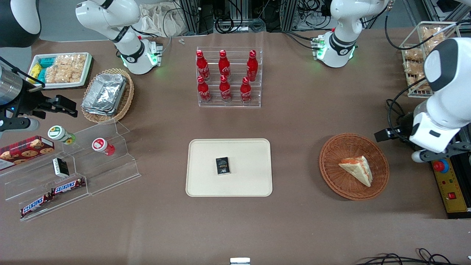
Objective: Place sandwich from basket to tray
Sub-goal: 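Lower the left gripper over the wrapped sandwich in the wicker basket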
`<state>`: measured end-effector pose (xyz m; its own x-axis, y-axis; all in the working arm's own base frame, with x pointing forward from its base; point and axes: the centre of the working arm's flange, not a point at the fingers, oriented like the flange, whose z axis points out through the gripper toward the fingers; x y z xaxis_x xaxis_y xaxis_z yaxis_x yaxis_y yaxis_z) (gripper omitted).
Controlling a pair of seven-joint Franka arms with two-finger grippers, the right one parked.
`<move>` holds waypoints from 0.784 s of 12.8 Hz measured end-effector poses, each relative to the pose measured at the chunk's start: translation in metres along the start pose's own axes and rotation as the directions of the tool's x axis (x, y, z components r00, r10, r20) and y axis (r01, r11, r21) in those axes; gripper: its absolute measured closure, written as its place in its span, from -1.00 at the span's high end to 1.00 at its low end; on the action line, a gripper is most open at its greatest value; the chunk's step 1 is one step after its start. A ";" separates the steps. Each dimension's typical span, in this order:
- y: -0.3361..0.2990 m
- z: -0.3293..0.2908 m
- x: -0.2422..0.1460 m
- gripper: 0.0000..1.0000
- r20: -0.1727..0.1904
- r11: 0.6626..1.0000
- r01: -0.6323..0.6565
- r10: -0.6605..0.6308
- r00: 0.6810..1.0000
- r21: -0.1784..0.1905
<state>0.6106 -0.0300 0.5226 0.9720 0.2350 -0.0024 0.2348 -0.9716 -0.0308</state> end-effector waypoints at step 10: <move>0.001 0.133 0.010 1.00 -0.016 0.955 0.296 -0.295 0.955 0.017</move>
<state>0.6190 -0.0244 0.3895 0.8593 0.5110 0.0226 0.5115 -0.8580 -0.0474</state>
